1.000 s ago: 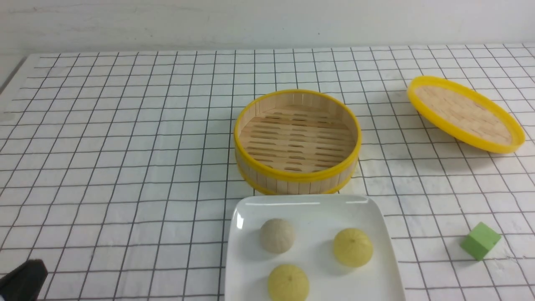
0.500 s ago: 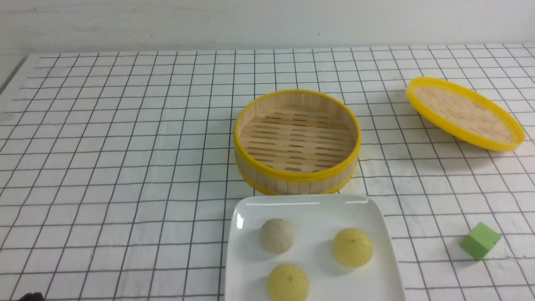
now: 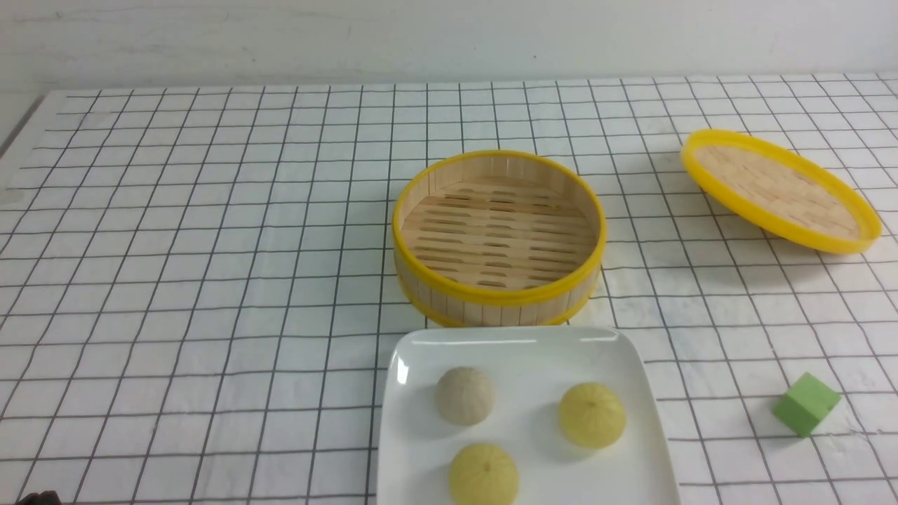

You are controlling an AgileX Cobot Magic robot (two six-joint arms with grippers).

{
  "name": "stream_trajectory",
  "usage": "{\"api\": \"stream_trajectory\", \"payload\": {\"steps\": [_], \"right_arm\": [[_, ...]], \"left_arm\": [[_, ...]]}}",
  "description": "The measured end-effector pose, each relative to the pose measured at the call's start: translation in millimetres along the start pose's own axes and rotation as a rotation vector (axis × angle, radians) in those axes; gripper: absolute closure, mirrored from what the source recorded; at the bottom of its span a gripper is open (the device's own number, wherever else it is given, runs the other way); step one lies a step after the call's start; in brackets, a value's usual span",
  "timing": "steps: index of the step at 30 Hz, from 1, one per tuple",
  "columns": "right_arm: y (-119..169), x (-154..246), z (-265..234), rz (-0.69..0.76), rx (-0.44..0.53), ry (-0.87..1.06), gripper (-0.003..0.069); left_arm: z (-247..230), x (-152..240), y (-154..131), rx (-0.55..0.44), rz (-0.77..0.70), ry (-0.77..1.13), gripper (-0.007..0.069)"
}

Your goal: Put the steamed buns into the plate on the white-black tablecloth.

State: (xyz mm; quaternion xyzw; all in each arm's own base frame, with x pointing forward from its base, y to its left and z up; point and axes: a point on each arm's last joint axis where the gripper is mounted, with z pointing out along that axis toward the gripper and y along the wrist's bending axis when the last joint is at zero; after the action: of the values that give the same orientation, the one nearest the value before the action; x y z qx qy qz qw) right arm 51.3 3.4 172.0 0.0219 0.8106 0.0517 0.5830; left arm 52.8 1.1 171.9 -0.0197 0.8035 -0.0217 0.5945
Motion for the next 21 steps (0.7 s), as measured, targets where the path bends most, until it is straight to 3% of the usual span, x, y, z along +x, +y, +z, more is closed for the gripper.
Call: {"api": "stream_trajectory", "payload": {"steps": [21], "right_arm": [[0.0,0.0,0.0,0.0,0.0,0.0,0.0497]], "left_arm": [[-0.3,-0.1,3.0,-0.055,-0.02,-0.001,0.0534]]}}
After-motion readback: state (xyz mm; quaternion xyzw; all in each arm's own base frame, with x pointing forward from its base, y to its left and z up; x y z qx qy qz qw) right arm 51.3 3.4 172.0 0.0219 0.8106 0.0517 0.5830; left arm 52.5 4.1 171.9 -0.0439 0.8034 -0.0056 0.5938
